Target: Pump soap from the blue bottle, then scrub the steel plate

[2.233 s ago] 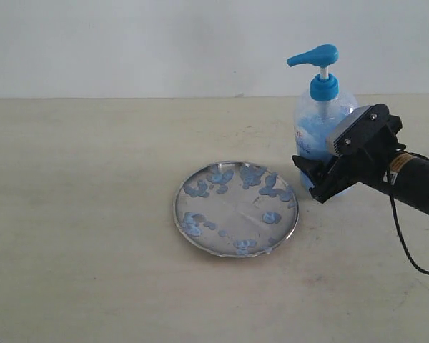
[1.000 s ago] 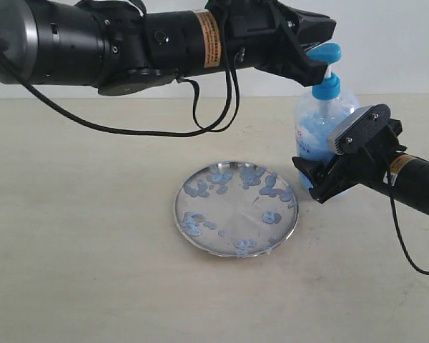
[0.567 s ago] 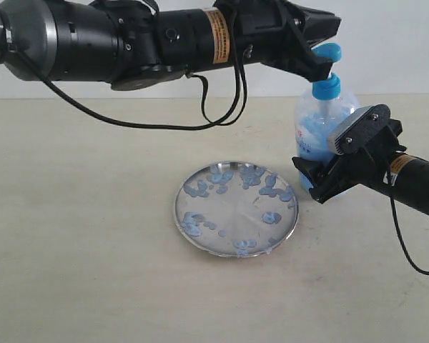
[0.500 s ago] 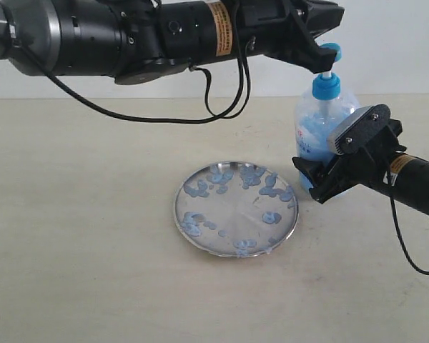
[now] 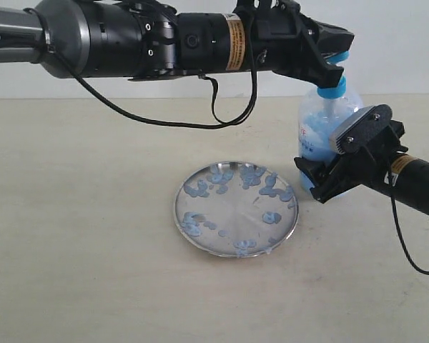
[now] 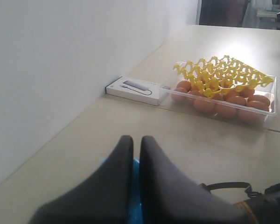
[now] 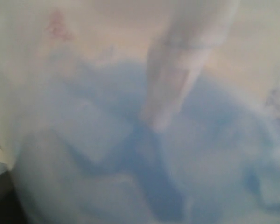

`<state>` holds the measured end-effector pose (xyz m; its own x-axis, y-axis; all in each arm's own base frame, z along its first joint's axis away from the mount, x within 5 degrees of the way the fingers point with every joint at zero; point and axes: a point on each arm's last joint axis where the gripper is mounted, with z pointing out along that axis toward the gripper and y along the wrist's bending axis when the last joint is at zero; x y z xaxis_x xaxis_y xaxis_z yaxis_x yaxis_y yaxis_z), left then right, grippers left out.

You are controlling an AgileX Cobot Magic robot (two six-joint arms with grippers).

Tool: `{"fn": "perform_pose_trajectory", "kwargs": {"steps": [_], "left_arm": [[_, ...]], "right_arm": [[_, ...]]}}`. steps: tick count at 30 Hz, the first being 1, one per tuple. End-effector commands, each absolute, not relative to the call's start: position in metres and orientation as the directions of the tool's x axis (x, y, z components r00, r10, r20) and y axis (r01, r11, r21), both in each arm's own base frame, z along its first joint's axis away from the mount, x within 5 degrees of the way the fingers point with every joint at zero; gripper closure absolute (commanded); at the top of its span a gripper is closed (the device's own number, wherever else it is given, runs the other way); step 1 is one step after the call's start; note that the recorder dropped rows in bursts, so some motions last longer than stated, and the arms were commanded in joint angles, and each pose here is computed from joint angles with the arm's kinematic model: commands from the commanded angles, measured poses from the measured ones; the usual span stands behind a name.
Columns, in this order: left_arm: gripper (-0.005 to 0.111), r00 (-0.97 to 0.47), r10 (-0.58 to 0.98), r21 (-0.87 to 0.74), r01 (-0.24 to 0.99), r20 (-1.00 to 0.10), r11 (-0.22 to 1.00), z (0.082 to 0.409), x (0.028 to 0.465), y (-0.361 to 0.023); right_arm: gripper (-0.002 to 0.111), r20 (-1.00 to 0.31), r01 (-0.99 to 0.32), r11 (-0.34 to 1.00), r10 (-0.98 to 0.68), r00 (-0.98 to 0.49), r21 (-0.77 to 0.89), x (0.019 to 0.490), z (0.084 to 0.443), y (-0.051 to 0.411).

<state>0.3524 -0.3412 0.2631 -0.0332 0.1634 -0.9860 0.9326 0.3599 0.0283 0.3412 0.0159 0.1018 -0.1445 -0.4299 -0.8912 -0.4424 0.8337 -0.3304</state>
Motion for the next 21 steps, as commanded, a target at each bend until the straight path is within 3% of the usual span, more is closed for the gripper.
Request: {"fn": "perform_pose_trajectory", "kwargs": {"steps": [1, 9, 15, 18, 21], "left_arm": [[0.102, -0.103, 0.29, 0.011, 0.93, -0.951, 0.367, 0.218, 0.357, -0.345], [0.102, -0.165, 0.335, -0.035, 0.932, -0.928, 0.361, 0.183, 0.359, -0.348], [0.102, -0.172, 0.342, -0.038, 0.93, -0.924, 0.364, 0.178, 0.36, -0.348], [0.102, -0.145, 0.327, -0.018, 0.932, -0.934, 0.362, 0.187, 0.361, -0.348], [0.102, -0.101, 0.244, 0.001, 0.923, -0.965, 0.384, 0.218, 0.362, -0.348]], "right_arm": [[0.108, -0.849, -0.503, 0.793, -0.491, -0.195, -0.343, 0.335, 0.09, 0.017], [0.108, -0.849, -0.503, 0.793, -0.491, -0.195, -0.343, 0.335, 0.09, 0.017], [0.108, -0.849, -0.503, 0.793, -0.491, -0.195, -0.343, 0.335, 0.09, 0.017], [0.108, -0.849, -0.503, 0.793, -0.491, -0.195, -0.343, 0.335, 0.09, 0.017], [0.108, -0.849, -0.503, 0.793, -0.491, -0.195, -0.343, 0.335, 0.09, 0.017]]}}
